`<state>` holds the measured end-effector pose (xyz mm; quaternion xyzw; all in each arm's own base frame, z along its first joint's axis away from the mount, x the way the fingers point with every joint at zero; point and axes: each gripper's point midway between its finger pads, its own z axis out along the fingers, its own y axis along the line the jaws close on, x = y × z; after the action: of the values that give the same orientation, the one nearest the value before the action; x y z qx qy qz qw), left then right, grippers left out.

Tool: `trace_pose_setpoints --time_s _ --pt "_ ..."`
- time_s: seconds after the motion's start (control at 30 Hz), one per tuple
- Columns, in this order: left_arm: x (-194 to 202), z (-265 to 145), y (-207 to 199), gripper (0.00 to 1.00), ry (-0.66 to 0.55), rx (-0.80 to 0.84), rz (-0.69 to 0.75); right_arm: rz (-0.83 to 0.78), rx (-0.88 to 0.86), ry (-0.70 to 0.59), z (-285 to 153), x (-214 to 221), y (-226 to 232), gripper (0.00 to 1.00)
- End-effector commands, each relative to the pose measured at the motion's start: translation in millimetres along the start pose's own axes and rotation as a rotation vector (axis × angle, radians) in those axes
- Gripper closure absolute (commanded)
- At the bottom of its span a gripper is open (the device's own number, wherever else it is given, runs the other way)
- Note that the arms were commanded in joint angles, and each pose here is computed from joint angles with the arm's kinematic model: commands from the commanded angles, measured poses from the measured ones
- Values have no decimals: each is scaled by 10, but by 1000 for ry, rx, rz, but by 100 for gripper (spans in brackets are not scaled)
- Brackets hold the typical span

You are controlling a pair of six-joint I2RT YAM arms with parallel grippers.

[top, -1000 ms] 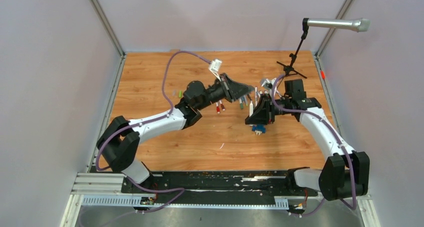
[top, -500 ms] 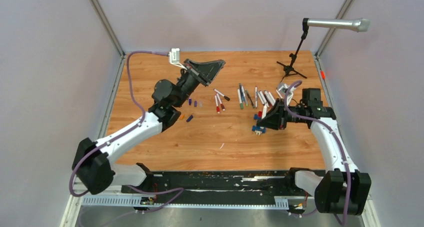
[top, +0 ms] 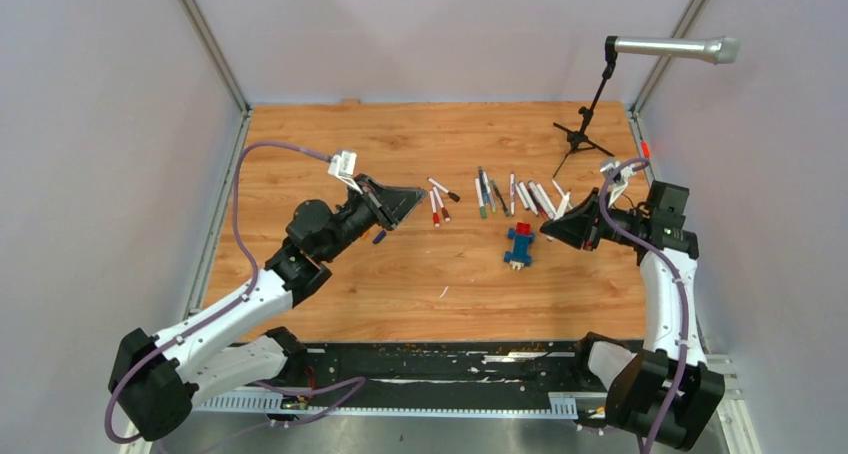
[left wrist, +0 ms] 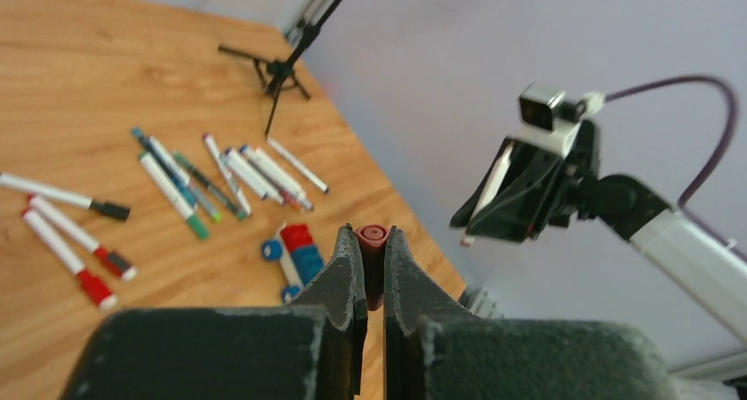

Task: Open the pen caps
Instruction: Place the pen cap at the center of the board.

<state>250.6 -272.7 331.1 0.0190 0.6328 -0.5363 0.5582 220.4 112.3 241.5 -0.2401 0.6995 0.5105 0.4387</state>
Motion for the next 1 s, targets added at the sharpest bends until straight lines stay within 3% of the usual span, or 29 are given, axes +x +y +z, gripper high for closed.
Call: trace_pose_setpoints --time_s 0.0,0.3,0.97 --pt "312 -153 90 100 162 -27 29 -84 76 -39 -129 -206 -96 100" --pt "663 -524 379 100 346 -144 100 -98 195 -46 -263 -284 -285 100" --pt "1101 -1017 776 100 489 -235 156 -110 379 -43 -503 -336 -335 100"
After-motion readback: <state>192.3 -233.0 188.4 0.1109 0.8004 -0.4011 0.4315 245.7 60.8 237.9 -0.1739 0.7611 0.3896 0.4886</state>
